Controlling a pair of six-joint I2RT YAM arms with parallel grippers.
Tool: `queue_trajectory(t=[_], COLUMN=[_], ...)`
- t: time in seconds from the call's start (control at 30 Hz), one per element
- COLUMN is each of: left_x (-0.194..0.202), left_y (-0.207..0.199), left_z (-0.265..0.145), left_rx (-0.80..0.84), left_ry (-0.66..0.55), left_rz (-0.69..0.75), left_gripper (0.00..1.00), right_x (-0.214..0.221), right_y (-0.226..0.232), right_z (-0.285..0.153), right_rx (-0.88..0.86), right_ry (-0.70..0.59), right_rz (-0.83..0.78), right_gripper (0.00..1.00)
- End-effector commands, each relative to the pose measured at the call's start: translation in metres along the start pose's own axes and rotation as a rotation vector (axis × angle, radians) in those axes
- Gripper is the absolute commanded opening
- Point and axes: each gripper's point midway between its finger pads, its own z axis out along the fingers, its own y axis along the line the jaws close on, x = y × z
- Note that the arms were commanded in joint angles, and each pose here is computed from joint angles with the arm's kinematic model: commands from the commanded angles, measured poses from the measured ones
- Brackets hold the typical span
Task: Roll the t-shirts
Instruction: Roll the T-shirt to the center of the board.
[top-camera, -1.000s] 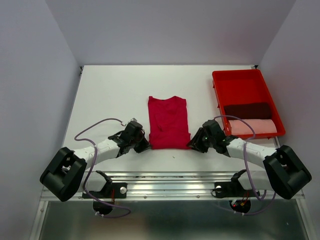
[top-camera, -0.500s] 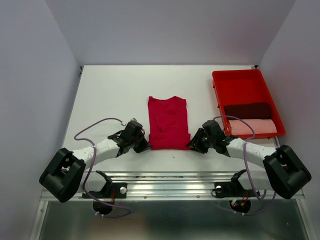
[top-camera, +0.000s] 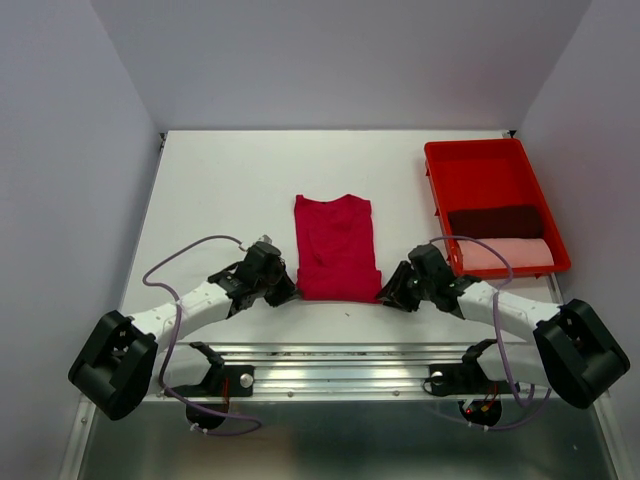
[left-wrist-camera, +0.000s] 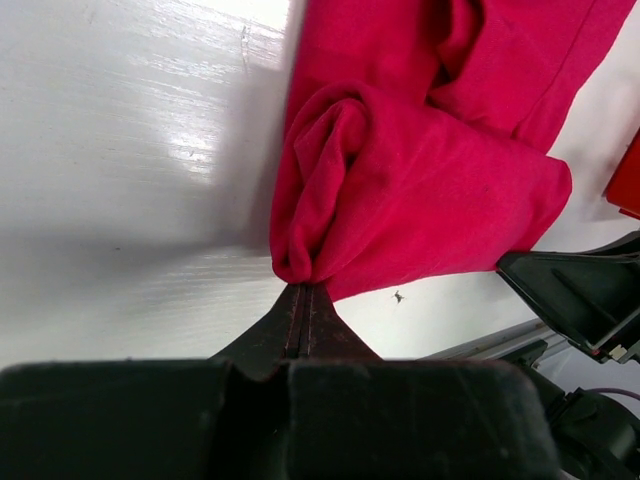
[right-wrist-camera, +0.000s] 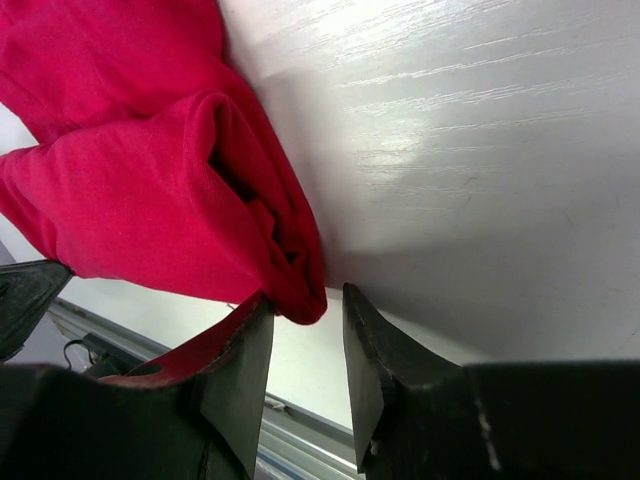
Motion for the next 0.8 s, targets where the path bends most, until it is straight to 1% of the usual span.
queue_trajectory(t=[0.0,0.13,0.23,0.27,0.33,0.37,0.43,0.57,0.77], left_x=[0.005,0.005,0.006,0.008,0.008,0.008,0.007,0.007,0.005], left_y=[0.007,0.008,0.011,0.014,0.013,0.014,0.014,0.014,0.007], left_z=[-0.003,-0.003,-0.004,-0.003,-0.003,-0.003,-0.004,-0.004,-0.009], left_rx=[-0.009,-0.007,-0.013,-0.017,-0.015,-0.017,-0.015,-0.019,-0.015], left_ry=[0.01,0.004,0.003,0.005,0.006,0.005,0.003,0.001,0.005], left_rz=[0.011,0.008,0.0,0.001,0.0,-0.002,-0.003,-0.008,-0.018], left_gripper=[0.0,0.0,0.0,0.0,0.0,0.0,0.0,0.0,0.0], right_x=[0.006,0.005,0.008,0.008,0.008,0.006,0.001,-0.007,-0.015], right_y=[0.007,0.01,0.015,0.016,0.018,0.02,0.025,0.029,0.032], right_z=[-0.001,0.0,0.001,0.001,0.0,0.0,-0.002,-0.006,-0.009], right_rx=[-0.037,-0.055,-0.079,-0.086,-0.096,-0.099,-0.108,-0.096,-0.064], right_ry=[0.02,0.016,0.023,0.023,0.022,0.017,-0.007,-0.037,-0.063], right_rz=[-0.006,0.0,-0.005,-0.003,-0.002,-0.002,-0.009,-0.016,-0.021], right_gripper=[0.39,0.35,0.3,0.24,0.18,0.12,0.06,0.02,0.01])
